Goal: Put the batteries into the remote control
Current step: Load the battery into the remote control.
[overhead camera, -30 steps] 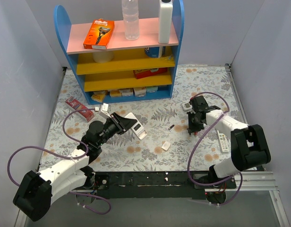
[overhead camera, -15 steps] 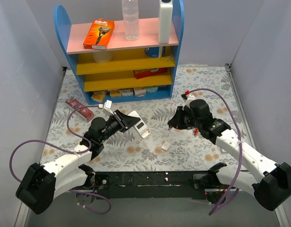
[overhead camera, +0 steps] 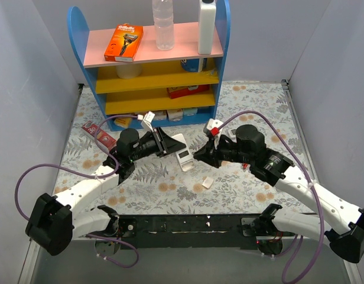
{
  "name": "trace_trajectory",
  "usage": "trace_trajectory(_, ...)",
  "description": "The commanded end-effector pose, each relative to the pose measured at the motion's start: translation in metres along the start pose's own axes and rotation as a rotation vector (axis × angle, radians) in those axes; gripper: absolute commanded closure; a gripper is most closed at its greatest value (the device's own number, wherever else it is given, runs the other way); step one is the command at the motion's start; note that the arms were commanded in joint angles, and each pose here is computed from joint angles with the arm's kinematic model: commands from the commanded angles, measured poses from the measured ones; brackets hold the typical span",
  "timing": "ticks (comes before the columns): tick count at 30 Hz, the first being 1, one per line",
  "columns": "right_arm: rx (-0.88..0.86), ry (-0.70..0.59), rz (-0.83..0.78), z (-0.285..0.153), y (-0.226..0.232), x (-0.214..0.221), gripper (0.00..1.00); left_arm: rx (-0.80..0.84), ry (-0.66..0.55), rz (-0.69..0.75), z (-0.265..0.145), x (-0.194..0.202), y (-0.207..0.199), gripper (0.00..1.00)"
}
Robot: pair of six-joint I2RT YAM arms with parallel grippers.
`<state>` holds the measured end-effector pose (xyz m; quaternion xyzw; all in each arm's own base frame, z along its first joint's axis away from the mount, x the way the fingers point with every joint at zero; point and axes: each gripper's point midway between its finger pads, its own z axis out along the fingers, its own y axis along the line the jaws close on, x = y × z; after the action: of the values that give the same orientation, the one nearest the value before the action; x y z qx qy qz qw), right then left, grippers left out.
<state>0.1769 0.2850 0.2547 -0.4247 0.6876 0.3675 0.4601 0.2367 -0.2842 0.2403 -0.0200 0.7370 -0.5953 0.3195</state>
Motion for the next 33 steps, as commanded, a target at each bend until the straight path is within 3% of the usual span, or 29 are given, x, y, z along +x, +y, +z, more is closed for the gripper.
trace_trajectory(1,-0.167,-0.135,-0.27,-0.009,0.032,-0.045,0.99,0.04,0.116,0.028,0.002,0.004,-0.019,1.0)
trace_trajectory(5,-0.293,-0.136,-0.352,-0.013,0.054,-0.047,0.99,0.045,0.156,0.034,0.004,0.003,-0.026,1.0)
trace_trajectory(13,-0.381,-0.112,-0.442,-0.007,0.068,-0.037,0.99,0.082,0.218,0.04,0.005,0.005,-0.041,1.0)
trace_trajectory(33,-0.41,0.046,-0.454,0.009,0.059,0.002,0.99,0.117,0.247,0.076,0.001,0.003,-0.057,1.0)
